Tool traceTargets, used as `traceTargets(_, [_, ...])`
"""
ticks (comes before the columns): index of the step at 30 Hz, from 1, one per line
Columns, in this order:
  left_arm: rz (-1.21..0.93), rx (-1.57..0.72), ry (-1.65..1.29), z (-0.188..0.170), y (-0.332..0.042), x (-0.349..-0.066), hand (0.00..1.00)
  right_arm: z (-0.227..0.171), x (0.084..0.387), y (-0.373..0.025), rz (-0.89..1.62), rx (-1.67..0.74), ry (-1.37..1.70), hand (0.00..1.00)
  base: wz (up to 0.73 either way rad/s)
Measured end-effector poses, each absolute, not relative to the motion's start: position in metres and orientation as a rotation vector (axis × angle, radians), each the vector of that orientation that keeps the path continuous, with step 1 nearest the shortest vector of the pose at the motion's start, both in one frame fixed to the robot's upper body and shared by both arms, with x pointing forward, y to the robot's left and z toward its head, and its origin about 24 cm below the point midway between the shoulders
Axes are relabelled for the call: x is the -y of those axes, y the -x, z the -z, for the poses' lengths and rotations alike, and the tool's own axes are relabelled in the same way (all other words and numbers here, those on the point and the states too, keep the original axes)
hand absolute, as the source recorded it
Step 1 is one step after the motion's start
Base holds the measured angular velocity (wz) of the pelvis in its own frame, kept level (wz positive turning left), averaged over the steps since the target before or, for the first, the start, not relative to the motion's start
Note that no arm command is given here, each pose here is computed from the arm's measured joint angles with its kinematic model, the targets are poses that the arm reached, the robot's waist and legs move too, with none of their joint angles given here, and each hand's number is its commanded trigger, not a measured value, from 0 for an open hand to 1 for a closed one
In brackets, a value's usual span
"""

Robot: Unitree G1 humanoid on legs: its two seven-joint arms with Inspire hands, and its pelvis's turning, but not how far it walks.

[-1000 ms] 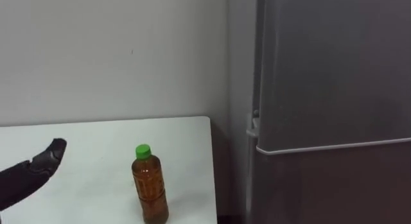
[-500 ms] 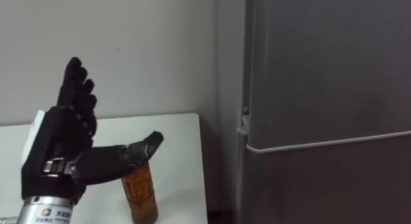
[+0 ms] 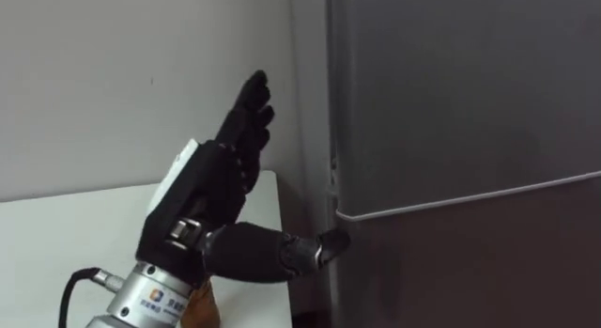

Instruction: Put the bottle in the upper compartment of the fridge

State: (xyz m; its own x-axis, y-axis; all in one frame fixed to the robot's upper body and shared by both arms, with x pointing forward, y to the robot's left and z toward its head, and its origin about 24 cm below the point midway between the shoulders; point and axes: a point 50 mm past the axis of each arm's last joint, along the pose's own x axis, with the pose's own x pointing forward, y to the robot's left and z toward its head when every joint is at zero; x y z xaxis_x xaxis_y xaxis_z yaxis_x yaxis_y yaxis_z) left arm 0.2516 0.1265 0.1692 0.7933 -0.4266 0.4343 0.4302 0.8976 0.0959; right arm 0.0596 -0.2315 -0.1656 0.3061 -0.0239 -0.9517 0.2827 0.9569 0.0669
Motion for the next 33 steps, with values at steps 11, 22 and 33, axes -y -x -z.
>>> traceTargets(11, [0.629,0.483,0.040,-0.171,-0.247,-0.104,0.00,0.166,0.230,-0.063,0.202,-1.243,-0.259,0.00,0.02])
traceTargets(22, [0.648,0.481,0.053,-0.171,-0.246,-0.099,0.00,0.166,0.230,-0.062,0.203,-1.244,-0.272,0.00,0.00])
traceTargets(33, [0.653,0.482,0.061,-0.170,-0.245,-0.094,1.00,0.166,0.229,-0.065,0.175,-1.247,-0.260,0.00,0.00])
